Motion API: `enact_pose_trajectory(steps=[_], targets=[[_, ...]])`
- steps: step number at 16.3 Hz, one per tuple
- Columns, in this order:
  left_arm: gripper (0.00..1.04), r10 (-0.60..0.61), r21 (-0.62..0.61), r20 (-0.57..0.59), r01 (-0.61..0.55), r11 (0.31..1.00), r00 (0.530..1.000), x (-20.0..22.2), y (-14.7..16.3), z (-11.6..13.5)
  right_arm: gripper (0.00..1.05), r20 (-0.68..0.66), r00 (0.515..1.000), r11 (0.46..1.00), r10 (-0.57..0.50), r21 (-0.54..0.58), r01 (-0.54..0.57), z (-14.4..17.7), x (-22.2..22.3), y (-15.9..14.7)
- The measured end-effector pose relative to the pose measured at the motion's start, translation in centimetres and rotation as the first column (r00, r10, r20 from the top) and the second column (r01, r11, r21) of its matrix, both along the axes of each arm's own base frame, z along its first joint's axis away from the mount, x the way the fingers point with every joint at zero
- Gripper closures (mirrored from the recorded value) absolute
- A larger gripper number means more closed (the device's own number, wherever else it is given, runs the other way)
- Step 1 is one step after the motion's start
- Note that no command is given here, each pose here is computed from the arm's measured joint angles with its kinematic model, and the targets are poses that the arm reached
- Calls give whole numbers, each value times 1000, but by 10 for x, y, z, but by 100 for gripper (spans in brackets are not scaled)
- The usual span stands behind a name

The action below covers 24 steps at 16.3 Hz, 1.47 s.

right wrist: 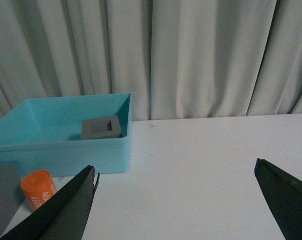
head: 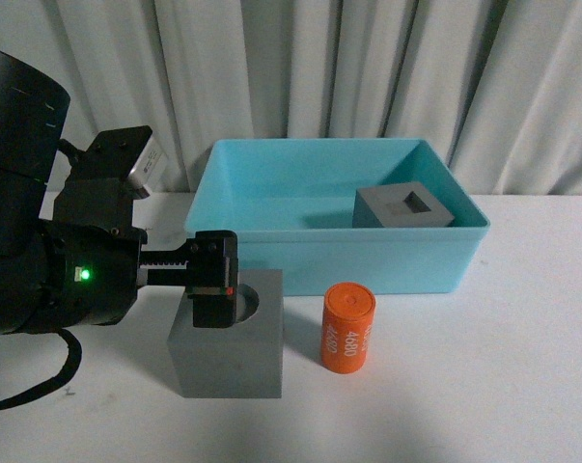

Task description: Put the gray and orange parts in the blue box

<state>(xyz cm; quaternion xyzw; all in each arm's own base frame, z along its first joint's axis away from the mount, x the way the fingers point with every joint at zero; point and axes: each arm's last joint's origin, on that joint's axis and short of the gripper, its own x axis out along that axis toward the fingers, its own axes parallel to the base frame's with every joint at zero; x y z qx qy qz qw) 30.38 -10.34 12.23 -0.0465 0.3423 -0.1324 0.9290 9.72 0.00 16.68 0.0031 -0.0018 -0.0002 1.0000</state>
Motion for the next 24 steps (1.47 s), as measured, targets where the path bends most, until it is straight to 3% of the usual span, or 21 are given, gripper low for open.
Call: enact_pose_trajectory(steps=[10,11,13,15,16,17,21,24], targets=[[7,-25,34,-53,27,999,998,18,-6,-30,6,0,1000,1000,0,0,0,0,0,0],[13,-28,32,-53,30,999,998,18,-7,-31,6,0,1000,1000,0,0,0,0,0,0],[37,-31,30,-54,32,999,998,18,-7,-31,6,0,1000,1000,0,0,0,0,0,0],[50,-34,26,-54,35,999,998,18,-7,-31,6,0,1000,1000,0,0,0,0,0,0],[71,-29,21,-54,30,999,998,18,-5,-29,6,0,1000,1000,0,0,0,0,0,0],[80,-23,22,-57,24,999,998,16,-2,-26,6,0,1000,1000,0,0,0,0,0,0],[84,63,-15,-91,-64,998,994,1,27,-2,6,0,1000,1000,0,0,0,0,0,0],[84,149,-90,-45,-153,984,988,-16,55,46,6,0,1000,1000,0,0,0,0,0,0]])
